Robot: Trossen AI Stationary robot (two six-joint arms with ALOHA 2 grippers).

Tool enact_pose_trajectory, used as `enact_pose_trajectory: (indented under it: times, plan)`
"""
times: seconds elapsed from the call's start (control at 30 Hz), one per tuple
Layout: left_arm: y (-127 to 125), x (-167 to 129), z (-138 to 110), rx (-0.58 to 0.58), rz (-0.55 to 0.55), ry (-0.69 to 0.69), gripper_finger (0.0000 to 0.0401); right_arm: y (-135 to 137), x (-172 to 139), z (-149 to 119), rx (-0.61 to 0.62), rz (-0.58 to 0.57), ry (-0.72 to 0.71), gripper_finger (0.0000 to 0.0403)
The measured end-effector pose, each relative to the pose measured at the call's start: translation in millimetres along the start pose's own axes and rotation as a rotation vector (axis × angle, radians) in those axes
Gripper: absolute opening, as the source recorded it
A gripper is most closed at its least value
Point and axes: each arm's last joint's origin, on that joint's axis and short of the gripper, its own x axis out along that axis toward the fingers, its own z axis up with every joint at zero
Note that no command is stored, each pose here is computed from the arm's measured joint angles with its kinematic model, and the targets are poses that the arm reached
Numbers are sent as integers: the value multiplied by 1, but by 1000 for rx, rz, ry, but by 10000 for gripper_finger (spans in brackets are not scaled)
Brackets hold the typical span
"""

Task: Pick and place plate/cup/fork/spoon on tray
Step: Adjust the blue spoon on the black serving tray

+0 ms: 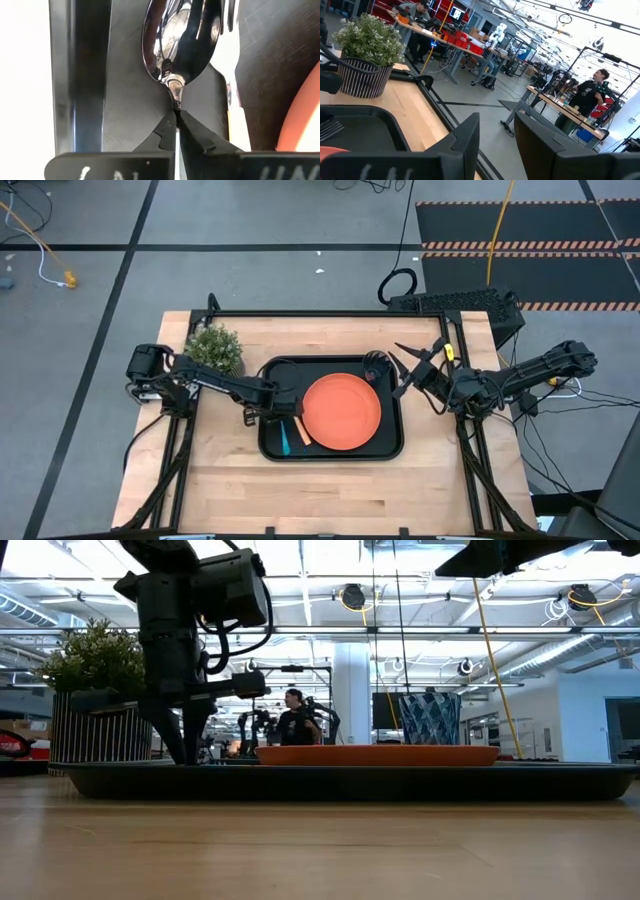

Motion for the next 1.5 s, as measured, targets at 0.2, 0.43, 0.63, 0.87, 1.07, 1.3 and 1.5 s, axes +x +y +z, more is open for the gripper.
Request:
enact_pose_trajectory:
  times: [0.2, 0.43, 0.63, 0.87, 1.07, 1.3, 1.5]
  plan:
    - [-1, 0, 6, 25, 1, -4, 8, 0, 0, 0, 0, 0, 0, 114]
    - [-2, 0, 10, 92, 8, -1, 11, 1, 0, -2, -21, 6, 11, 114]
    - [1, 0, 11, 129, 43, -7, 6, 2, 0, -3, -39, 12, 21, 114]
    - [4, 0, 15, 127, 83, -15, 16, 2, 0, -5, -25, 14, 28, 114]
    - [4, 0, 19, 133, 83, -19, 18, 2, 0, -5, -25, 13, 29, 114]
    - [3, 0, 23, 165, 83, -25, 18, 2, 0, -5, -25, 12, 30, 114]
    - [3, 0, 24, 202, 83, -29, 18, 2, 0, -5, -25, 11, 30, 114]
